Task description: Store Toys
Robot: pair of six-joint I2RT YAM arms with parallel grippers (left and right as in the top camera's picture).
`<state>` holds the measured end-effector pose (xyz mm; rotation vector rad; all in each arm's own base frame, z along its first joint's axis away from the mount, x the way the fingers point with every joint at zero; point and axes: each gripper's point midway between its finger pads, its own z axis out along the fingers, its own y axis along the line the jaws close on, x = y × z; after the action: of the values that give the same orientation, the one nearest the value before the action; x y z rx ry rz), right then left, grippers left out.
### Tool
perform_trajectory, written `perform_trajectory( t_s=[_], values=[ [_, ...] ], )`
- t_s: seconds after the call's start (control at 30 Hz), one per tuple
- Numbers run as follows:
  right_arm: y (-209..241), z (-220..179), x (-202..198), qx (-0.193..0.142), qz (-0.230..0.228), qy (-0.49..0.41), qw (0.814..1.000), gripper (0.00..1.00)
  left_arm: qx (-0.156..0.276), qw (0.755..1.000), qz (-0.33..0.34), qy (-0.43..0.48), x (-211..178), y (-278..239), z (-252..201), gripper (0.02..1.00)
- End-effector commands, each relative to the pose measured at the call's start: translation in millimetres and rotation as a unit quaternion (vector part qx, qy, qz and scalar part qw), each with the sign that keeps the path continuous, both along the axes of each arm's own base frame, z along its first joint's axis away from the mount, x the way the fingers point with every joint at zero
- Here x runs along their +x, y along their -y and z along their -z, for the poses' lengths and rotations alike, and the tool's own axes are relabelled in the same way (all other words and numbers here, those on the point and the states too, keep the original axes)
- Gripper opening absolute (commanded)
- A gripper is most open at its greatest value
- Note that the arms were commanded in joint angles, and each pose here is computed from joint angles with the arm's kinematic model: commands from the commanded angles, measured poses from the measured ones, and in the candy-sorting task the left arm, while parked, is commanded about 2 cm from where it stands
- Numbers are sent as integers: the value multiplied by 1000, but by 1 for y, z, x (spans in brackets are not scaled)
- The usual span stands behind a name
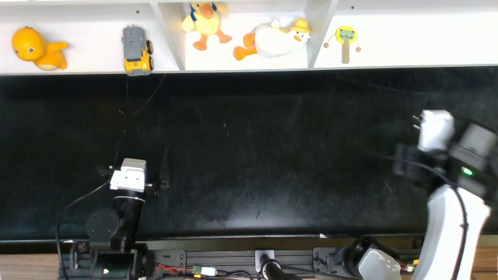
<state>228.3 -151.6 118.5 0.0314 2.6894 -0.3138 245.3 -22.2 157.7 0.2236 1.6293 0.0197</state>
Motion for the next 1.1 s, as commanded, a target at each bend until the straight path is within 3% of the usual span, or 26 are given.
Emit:
perform_trajectory(
  t_s=[0.03,0.2,0.4,0.77,1.1],
  values=[
    [21,4,-24,-23,-87,-13,996,919,-4,1000,7,2,-1,3,-1,996],
    [44,21,-39,-15,-89,-33,995,875,-4,1000,7,2,-1,3,-1,998],
    [63,41,-22,8,-56,-12,998,831,-4,1000,7,2,-1,3,-1,998],
    [62,55,4,67,-37,45,996,869,-4,1000,7,2,-1,3,-1,996],
    [68,64,15,94,-4,67,993,897,-4,1000,7,2,-1,3,-1,996]
  ],
)
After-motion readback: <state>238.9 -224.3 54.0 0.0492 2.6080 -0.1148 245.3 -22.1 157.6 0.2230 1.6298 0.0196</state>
